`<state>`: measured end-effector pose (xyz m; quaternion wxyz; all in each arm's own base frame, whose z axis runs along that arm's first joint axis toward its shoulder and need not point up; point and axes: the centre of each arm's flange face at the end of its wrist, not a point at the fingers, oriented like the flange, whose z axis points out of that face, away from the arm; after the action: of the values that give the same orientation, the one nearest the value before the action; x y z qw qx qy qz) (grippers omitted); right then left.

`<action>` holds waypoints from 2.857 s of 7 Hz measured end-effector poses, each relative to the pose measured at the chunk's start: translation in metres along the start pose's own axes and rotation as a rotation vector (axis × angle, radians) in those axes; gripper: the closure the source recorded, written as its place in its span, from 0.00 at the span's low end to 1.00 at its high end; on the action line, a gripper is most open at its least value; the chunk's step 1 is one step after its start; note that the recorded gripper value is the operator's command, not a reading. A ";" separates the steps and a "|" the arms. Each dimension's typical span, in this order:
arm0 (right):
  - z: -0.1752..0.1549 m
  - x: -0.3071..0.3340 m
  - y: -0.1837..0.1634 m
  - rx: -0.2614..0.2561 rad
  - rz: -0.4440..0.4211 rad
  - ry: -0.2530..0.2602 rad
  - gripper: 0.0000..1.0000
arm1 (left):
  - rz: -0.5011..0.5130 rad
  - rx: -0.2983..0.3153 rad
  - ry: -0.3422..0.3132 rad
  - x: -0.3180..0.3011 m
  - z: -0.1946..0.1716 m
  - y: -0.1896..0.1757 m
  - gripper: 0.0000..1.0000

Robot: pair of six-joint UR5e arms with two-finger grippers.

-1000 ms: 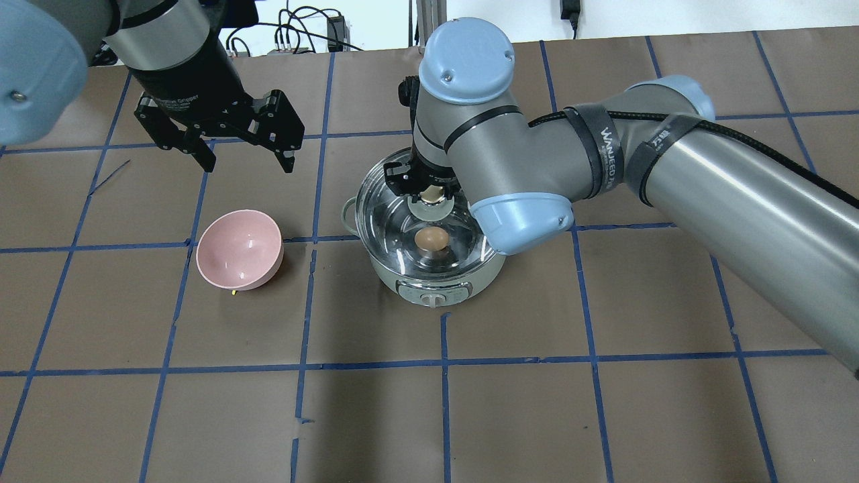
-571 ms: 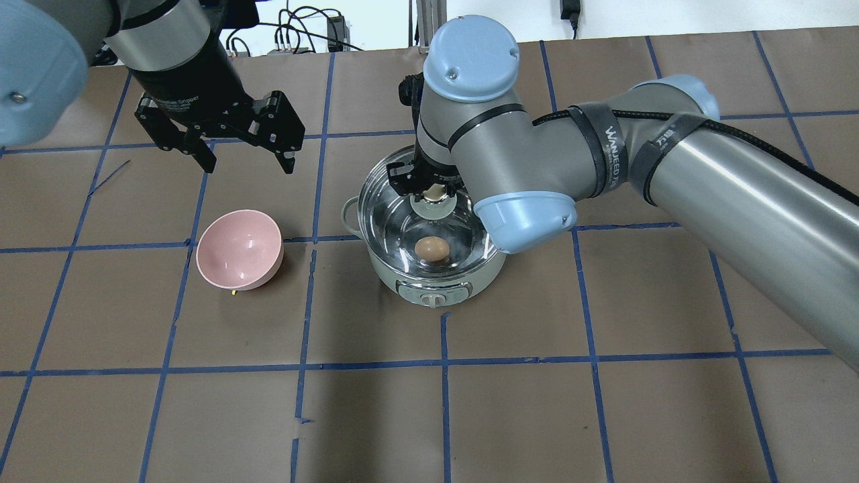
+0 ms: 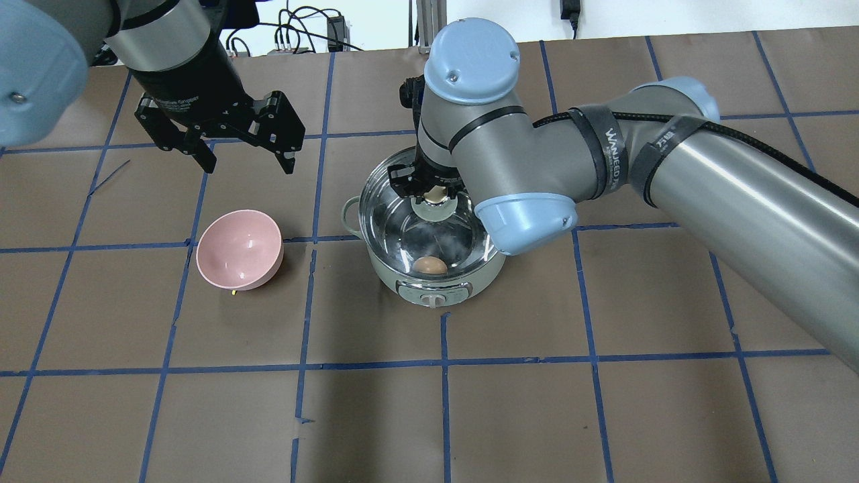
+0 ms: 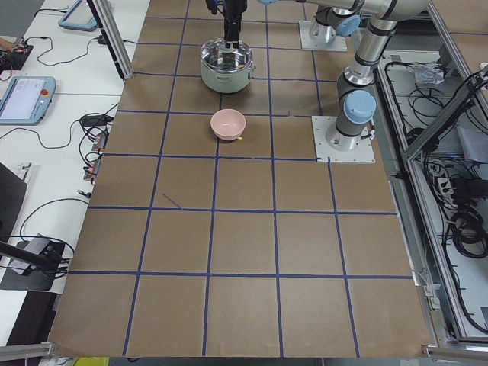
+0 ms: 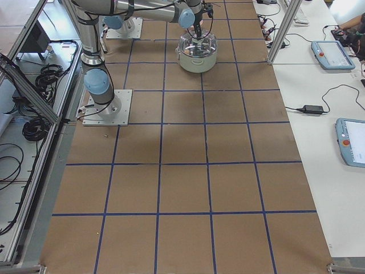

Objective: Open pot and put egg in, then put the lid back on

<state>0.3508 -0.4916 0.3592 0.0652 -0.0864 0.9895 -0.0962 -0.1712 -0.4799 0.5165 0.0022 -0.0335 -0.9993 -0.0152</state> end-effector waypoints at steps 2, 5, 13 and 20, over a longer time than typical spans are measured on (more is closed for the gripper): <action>0.001 0.000 0.000 -0.002 -0.001 0.000 0.20 | 0.000 0.000 0.000 0.000 0.000 0.000 0.00; -0.001 0.000 0.000 0.002 0.003 0.001 0.00 | 0.000 0.000 0.000 0.000 0.000 0.000 0.00; -0.148 0.165 -0.005 0.079 0.202 0.114 0.00 | -0.003 0.009 -0.001 0.000 0.001 0.000 0.00; -0.156 0.196 0.009 -0.008 0.160 0.185 0.00 | -0.005 0.043 -0.002 -0.001 0.007 0.003 0.00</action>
<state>0.1353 -0.4912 0.4868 -0.0192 0.0017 0.9954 -0.0943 -0.1700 -0.4769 0.5092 0.0016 -0.0312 -0.9995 0.0062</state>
